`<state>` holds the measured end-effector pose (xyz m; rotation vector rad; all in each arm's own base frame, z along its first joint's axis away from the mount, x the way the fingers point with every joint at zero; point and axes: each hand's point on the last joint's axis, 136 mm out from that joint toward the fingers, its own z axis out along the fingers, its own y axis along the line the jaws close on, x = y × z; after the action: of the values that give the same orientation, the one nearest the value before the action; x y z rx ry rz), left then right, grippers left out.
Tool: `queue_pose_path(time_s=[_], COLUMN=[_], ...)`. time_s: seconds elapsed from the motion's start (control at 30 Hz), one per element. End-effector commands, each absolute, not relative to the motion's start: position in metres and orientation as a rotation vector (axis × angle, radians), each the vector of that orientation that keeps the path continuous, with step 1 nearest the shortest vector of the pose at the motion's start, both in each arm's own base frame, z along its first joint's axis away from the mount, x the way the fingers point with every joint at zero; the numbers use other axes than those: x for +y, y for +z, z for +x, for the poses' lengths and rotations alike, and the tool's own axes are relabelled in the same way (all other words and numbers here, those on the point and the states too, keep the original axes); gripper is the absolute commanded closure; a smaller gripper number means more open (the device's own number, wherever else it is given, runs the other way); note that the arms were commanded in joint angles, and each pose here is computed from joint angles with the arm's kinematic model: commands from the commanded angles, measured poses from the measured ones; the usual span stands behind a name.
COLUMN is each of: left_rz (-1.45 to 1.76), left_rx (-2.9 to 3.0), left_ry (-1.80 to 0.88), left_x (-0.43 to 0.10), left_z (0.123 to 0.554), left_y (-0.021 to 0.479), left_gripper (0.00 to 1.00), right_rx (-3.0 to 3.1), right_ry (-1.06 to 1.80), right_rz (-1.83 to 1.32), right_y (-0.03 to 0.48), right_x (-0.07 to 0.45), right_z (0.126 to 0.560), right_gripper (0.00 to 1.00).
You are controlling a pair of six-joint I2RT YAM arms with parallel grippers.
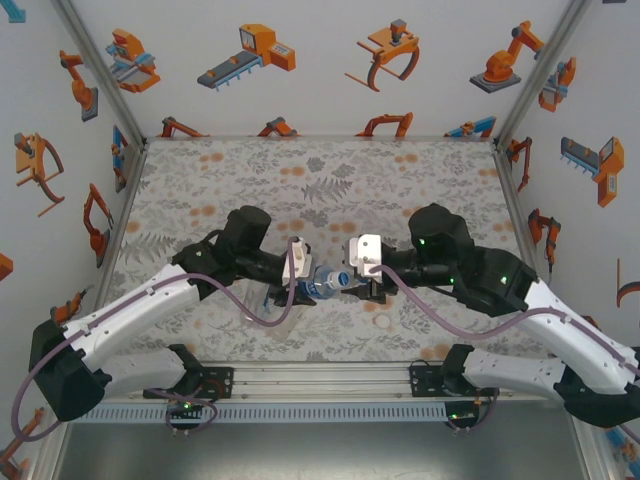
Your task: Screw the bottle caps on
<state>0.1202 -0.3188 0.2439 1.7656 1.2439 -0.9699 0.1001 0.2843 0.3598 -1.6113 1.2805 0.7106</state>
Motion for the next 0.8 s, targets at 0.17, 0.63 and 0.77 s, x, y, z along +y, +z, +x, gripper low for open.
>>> queue_pose_path(time_s=[0.17,0.63,0.77], left_rz=[1.783,1.720,1.667], left_rx=[1.172,1.221,1.226], left_ry=[-0.994,-0.918,-0.864], left_x=[-0.319,-0.324,-0.331], left_z=[0.112,0.131,0.146], left_y=[0.258,0.259,0.256], left_gripper=[1.00,1.00,1.00], right_rx=[1.216,1.614,1.968], right_ry=[0.760,0.753,0.802], right_rz=[-1.636,-1.204,-0.686], right_y=[0.360,0.353,0.336], right_x=[0.295,0.295,0.279], right_z=[0.093,0.146,0.182], right_gripper=[0.55,1.00,1.00])
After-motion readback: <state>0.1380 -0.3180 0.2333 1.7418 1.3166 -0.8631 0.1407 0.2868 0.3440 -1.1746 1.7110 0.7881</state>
